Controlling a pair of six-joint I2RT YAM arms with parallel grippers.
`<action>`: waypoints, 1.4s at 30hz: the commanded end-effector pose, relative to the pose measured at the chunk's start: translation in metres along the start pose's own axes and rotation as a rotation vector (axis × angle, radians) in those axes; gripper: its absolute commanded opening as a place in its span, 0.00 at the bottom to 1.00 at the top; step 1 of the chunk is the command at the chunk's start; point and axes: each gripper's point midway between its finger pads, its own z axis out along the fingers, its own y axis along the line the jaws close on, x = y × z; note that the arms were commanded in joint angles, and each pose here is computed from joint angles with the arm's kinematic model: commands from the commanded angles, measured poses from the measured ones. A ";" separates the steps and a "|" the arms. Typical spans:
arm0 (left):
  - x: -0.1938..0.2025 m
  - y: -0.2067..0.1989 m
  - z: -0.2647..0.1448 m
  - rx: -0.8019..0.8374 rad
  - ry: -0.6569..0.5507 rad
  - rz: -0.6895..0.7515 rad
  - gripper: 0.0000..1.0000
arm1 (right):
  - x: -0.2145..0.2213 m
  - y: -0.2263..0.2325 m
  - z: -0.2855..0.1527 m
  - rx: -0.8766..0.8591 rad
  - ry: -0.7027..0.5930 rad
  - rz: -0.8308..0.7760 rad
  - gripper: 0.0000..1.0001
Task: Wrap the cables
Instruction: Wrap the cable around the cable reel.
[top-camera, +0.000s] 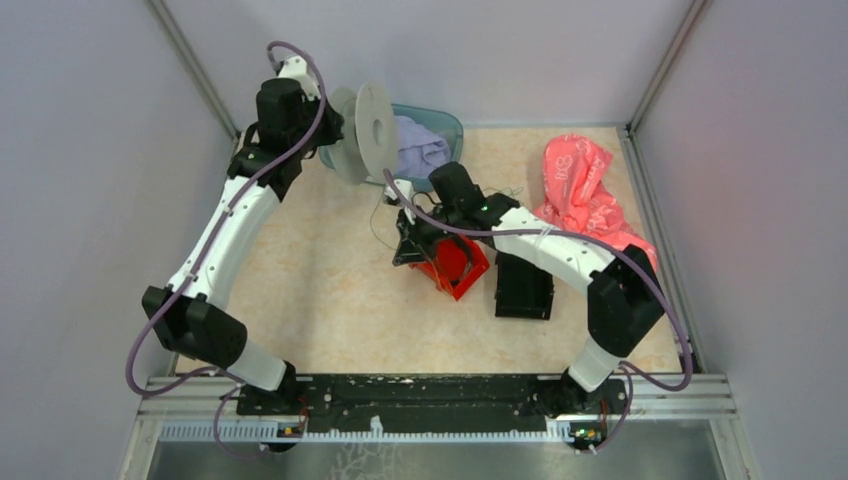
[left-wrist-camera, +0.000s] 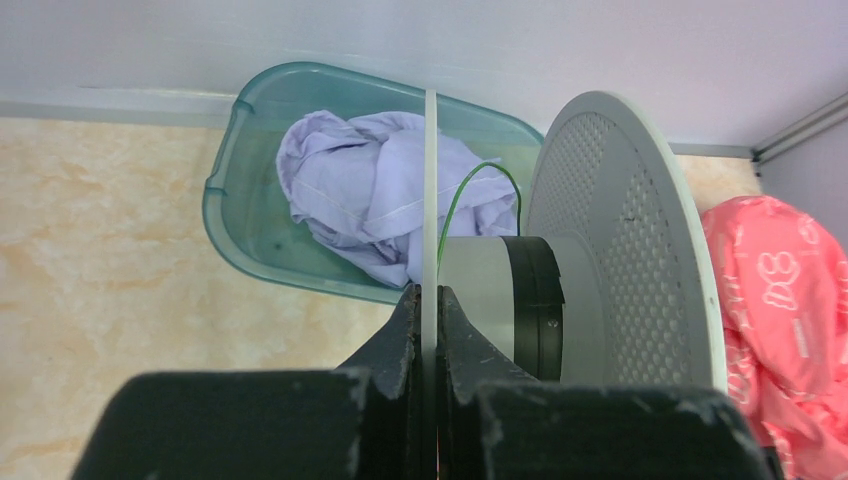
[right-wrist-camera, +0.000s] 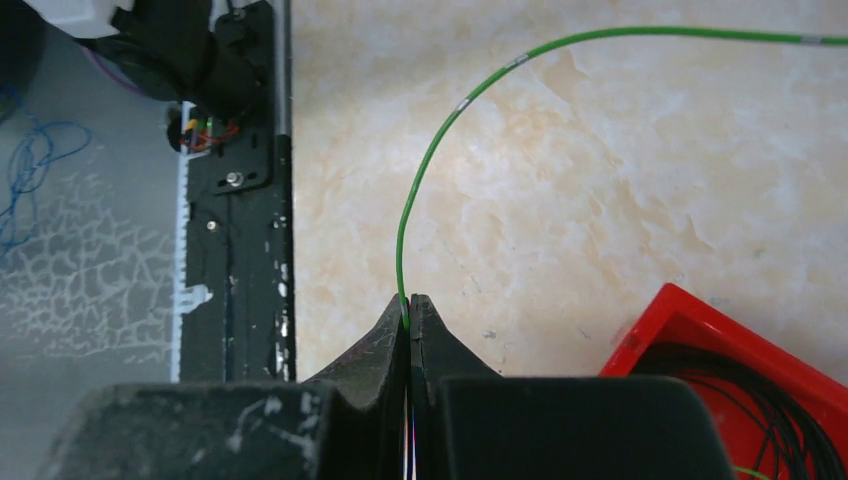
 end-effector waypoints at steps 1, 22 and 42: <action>-0.020 -0.004 0.003 -0.018 -0.113 0.051 0.00 | -0.061 0.042 -0.033 -0.083 -0.118 -0.137 0.00; 0.046 -0.043 -0.018 0.125 -0.086 0.391 0.00 | -0.161 -0.009 -0.133 0.154 -0.384 -0.042 0.00; 0.080 -0.079 -0.045 0.361 -0.037 0.555 0.00 | -0.161 -0.121 -0.191 0.447 -0.483 0.117 0.00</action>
